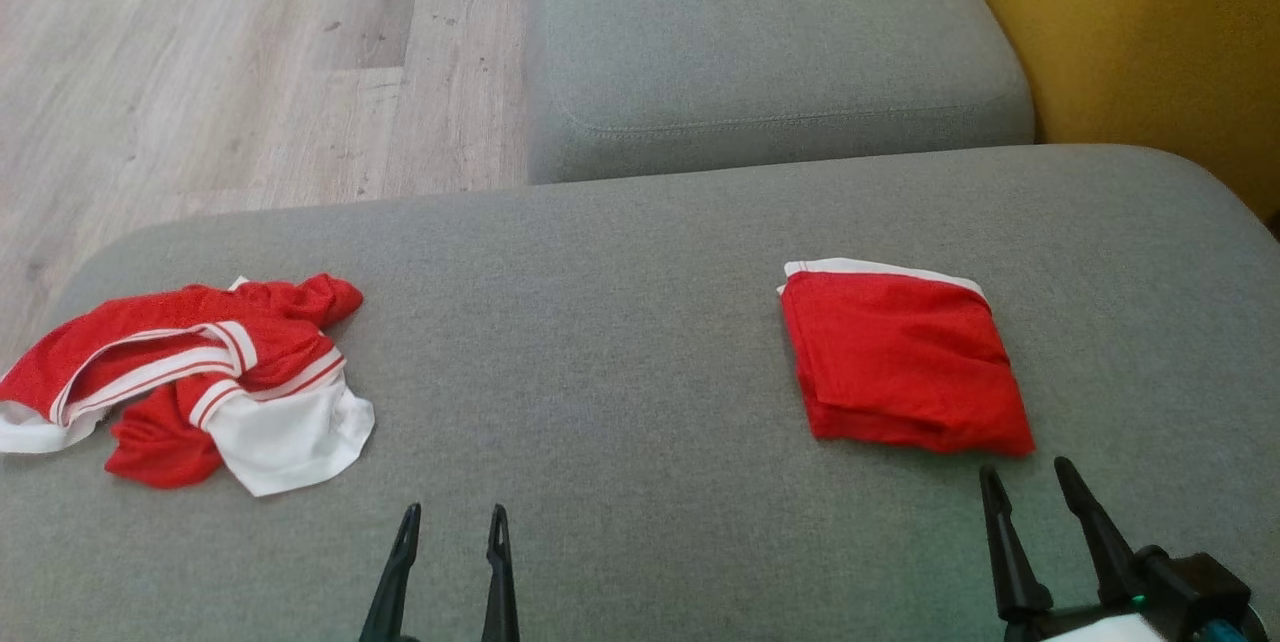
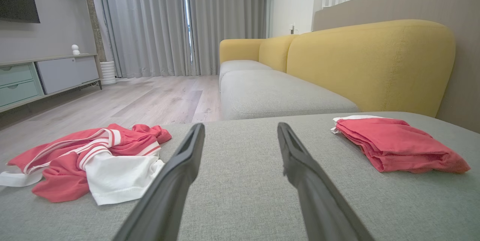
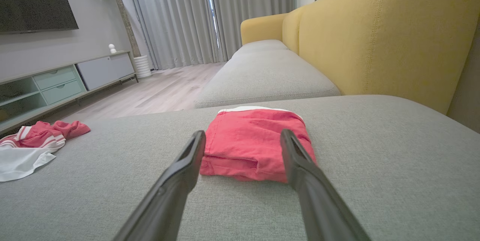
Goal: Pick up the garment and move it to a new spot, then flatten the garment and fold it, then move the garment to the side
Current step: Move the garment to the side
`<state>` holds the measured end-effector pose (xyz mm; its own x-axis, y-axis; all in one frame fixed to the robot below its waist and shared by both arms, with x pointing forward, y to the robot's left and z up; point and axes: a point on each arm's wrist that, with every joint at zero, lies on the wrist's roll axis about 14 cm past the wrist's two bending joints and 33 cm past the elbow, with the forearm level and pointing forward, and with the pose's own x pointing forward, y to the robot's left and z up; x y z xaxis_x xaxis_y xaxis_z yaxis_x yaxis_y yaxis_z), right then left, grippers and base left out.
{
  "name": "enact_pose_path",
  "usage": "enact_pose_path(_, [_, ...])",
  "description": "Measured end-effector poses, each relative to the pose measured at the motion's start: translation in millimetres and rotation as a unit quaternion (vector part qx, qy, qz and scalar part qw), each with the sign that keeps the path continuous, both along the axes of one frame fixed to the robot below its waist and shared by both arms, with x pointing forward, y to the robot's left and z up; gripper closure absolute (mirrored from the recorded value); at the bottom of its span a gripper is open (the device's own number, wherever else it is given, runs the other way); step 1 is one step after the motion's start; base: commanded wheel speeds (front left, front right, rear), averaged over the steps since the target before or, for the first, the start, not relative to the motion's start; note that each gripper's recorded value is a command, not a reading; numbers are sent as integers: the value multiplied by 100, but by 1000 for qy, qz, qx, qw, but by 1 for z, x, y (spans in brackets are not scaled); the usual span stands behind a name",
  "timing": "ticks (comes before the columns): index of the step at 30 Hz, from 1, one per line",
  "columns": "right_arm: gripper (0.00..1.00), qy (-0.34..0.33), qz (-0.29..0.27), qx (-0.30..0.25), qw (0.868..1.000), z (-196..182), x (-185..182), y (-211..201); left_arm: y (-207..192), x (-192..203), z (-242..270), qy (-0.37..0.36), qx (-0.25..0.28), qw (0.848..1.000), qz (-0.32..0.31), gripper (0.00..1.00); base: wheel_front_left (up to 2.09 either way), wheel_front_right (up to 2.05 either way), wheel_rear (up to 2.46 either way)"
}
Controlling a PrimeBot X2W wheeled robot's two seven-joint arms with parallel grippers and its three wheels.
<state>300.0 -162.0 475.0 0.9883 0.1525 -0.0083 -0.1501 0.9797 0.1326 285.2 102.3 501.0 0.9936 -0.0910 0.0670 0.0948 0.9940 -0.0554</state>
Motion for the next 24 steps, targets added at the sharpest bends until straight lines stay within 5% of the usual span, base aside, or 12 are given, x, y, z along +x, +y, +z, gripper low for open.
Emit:
enact_pose_path(14, [0, 29, 24, -37, 999, -17, 12, 2, 1, 7, -12, 27, -3, 1000, 5, 0, 0, 0, 0])
enact_pose_path(24, [0, 105, -27, -34, 994, -48, 73, -43, -8, 37, -20, 43, -3, 999, -8, 0, 0, 0, 0])
